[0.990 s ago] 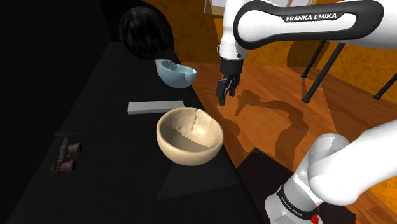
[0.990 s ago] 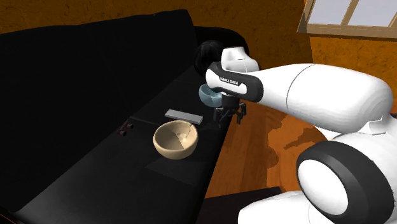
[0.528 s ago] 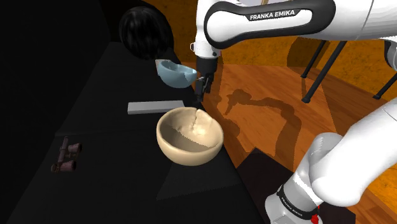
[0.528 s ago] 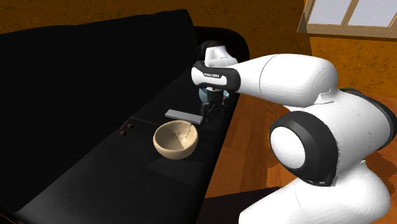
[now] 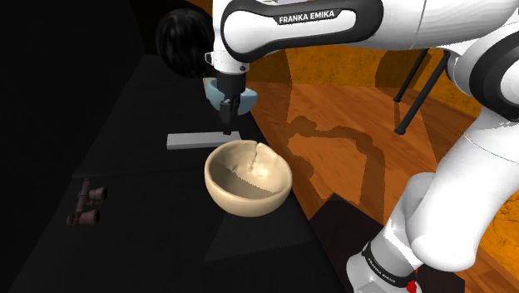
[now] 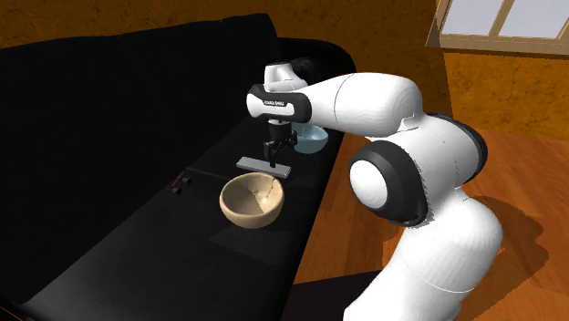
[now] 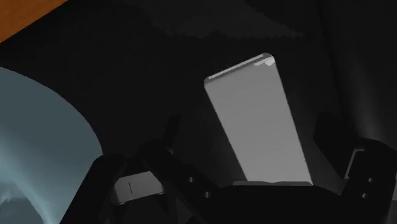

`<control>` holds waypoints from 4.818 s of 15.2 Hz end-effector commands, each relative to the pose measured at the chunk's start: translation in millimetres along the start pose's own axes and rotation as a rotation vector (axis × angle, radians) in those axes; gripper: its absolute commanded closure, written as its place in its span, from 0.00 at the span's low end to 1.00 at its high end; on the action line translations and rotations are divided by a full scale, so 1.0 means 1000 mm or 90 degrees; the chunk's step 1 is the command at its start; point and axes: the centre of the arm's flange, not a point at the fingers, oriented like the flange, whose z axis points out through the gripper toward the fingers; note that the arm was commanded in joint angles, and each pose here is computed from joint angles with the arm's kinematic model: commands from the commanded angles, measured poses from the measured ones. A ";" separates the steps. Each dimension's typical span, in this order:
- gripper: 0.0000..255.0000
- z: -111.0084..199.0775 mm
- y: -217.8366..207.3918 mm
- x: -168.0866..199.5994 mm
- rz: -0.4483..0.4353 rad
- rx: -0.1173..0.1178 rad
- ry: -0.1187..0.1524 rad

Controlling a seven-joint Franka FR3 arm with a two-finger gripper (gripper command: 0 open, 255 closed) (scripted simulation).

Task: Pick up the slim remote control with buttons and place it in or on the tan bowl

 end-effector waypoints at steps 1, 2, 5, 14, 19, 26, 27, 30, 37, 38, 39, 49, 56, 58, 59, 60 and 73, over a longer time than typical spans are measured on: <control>0.00 0.000 -0.012 0.021 -0.043 -0.001 0.007; 0.00 0.000 -0.017 0.032 -0.064 -0.002 0.010; 0.00 -0.001 -0.036 0.065 -0.127 -0.005 0.021; 0.00 0.039 -0.036 0.067 -0.128 -0.005 0.021; 0.00 0.039 -0.036 0.067 -0.128 -0.005 0.021; 1.00 0.039 -0.036 0.067 -0.128 -0.005 0.021; 1.00 0.039 -0.036 0.067 -0.128 -0.005 0.021; 1.00 0.039 -0.036 0.067 -0.128 -0.005 0.021; 1.00 0.008 -0.037 0.065 -0.128 -0.005 0.021; 1.00 0.002 -0.037 0.065 -0.128 -0.005 0.021; 1.00 -0.003 -0.037 0.065 -0.128 -0.005 0.021; 1.00 -0.056 -0.037 0.062 -0.128 -0.005 0.021; 1.00 -0.093 -0.038 0.061 -0.128 -0.005 0.021; 1.00 -0.103 -0.038 0.060 -0.128 -0.005 0.021; 1.00 -0.109 -0.038 0.060 -0.128 -0.005 0.021; 1.00 -0.114 -0.038 0.060 -0.128 -0.005 0.021; 1.00 -0.131 -0.128 -0.019 -0.128 -0.005 0.021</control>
